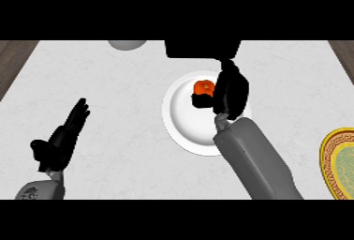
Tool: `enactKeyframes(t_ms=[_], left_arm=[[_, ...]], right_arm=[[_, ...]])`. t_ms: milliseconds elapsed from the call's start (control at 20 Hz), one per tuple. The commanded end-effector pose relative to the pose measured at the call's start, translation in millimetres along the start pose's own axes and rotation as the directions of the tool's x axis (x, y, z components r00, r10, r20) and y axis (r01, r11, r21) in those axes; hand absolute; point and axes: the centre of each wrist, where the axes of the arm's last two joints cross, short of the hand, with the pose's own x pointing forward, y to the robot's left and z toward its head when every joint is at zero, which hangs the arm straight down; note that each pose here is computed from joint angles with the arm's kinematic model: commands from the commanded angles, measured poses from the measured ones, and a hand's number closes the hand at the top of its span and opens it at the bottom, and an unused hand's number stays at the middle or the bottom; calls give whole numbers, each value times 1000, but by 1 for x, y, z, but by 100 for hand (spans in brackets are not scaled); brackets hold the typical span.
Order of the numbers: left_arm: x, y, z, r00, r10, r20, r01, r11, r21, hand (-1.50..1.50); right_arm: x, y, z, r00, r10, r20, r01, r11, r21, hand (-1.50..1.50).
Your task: Pick the squash from the plate and place it in the plate
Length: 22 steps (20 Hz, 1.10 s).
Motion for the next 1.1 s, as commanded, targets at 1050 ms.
enactKeyframes(t_ms=[1050], left_arm=[[4, 15, 4, 1000, 11, -12, -11, 1000, 20, 0]], right_arm=[[-166, -105, 57, 820, -570, 53, 570, 805, -167, -150]])
